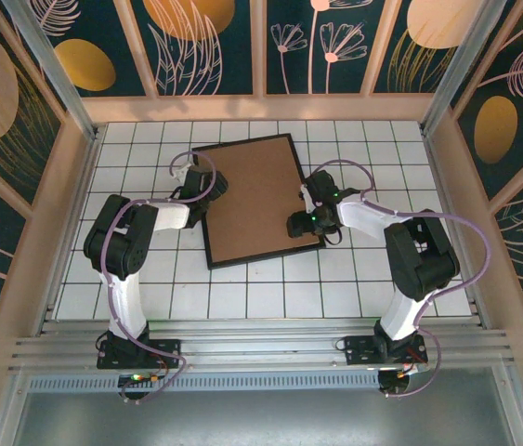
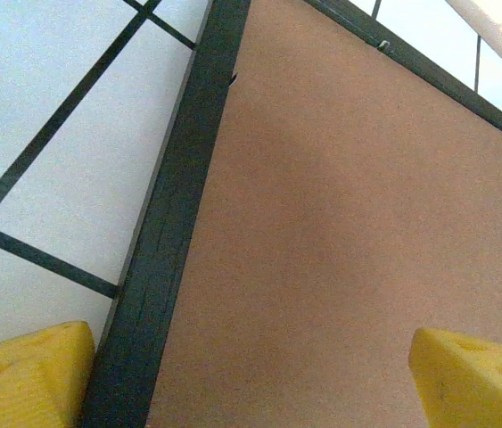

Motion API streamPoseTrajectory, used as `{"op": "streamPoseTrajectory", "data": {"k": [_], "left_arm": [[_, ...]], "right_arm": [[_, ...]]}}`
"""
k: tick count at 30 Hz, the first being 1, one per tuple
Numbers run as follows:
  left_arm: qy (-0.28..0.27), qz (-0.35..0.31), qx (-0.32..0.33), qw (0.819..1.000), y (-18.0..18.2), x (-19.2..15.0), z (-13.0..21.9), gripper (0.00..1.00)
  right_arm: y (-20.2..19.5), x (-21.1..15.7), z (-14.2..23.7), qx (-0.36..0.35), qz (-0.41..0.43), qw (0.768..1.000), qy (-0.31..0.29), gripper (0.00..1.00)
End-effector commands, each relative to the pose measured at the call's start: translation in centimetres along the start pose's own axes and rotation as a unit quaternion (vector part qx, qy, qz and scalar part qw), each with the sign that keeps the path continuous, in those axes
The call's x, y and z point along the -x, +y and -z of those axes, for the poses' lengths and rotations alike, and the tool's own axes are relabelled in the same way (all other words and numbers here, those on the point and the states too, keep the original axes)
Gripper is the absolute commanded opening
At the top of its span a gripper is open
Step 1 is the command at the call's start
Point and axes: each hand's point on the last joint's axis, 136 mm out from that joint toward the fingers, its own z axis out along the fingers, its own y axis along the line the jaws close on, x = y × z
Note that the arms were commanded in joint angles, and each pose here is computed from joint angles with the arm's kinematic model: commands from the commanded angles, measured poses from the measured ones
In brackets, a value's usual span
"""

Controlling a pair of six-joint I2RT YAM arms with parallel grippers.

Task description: Put the photo into the frame

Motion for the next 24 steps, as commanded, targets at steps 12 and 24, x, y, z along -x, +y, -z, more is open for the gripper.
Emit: {"op": "streamPoseTrajectory", "data": {"k": [12,24], "left_arm": [[0.134,-0.023,-0.094,0.986,-5.7,-7.2,1.3,0.89],[0.139,-0.020,-0.095,0.986,-5.8,-7.8,1.5,0.89]], "right_arm": [[8.6,1.7,0.9,0.108,0.125,0.986,-0.024,0.79],[7.8,1.9,-0.8,0.060,0.128,0.990,-0.010,0.82]]}}
